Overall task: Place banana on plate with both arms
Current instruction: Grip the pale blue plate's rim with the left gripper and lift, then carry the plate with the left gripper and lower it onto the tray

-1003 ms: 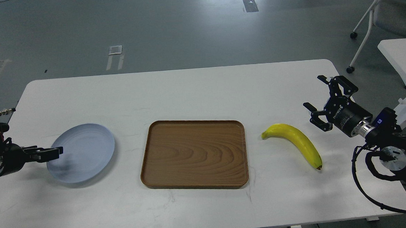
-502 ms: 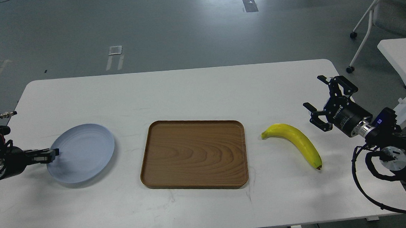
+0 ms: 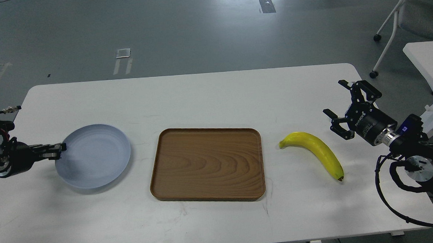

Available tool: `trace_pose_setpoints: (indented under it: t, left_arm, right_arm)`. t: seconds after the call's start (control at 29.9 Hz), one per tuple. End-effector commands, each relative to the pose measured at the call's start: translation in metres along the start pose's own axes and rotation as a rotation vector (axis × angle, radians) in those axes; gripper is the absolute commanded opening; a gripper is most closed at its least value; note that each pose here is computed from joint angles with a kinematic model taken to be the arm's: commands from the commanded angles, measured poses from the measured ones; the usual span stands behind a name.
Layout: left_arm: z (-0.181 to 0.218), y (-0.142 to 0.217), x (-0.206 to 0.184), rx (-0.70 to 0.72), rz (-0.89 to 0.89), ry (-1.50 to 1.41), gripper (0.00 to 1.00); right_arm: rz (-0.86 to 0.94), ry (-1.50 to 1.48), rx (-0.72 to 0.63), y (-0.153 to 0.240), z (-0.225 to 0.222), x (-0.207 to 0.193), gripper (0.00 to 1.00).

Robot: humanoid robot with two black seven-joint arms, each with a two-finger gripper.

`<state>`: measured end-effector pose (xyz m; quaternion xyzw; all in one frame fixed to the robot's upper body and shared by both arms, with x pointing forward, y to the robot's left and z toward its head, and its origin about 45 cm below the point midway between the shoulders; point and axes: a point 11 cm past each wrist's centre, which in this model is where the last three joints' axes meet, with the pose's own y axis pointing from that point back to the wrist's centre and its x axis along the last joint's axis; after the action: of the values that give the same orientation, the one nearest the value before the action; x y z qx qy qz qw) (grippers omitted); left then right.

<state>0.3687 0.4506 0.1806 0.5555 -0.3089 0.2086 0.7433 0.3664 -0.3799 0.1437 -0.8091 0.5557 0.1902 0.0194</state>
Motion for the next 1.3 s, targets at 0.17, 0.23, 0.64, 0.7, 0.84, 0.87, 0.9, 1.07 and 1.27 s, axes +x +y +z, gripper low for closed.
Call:
trace_pose_setpoints:
  t: [0.17,0.23,0.64,0.7,0.84,0.87,0.9,1.07,1.27]
  left_arm:
    - [0.083,-0.009,0.061,-0.205,0.01,-0.106,0.0]
    - [0.104,-0.015,0.07,-0.251,0.014,-0.141,0.0]
    - [0.237,-0.081,0.051,-0.49,-0.137,-0.289,0.0]
    - [0.245,-0.09,0.046,-0.496,-0.16,-0.287,0.0]
    - [0.253,-0.106,0.038,-0.484,-0.185,-0.281,0.0]
    - [0.251,-0.11,0.036,-0.47,-0.193,-0.279,0.0]
    - [0.251,-0.112,0.035,-0.465,-0.196,-0.277,0.0]
    - [0.246,-0.123,0.027,-0.434,-0.216,-0.264,0.0]
    - [0.257,-0.131,0.022,-0.443,-0.222,-0.263,0.0]
  right_arm:
    - [0.006,0.005,0.002,0.0,-0.002,0.002,1.0]
    - [0.003,0.003,0.002,0.0,-0.001,0.001,1.0]
    - [0.008,0.005,-0.004,0.002,0.001,0.003,1.0]
    - [0.009,0.004,-0.005,0.002,0.001,0.003,1.0]
    - [0.009,0.004,-0.005,0.002,0.001,0.003,1.0]
    - [0.008,0.005,-0.004,0.002,0.001,0.003,1.0]
    - [0.008,0.005,-0.004,0.002,0.001,0.003,1.0]
    - [0.012,0.008,-0.004,0.003,-0.001,0.005,1.0]
    - [0.014,0.01,-0.005,0.004,-0.001,0.006,1.0]
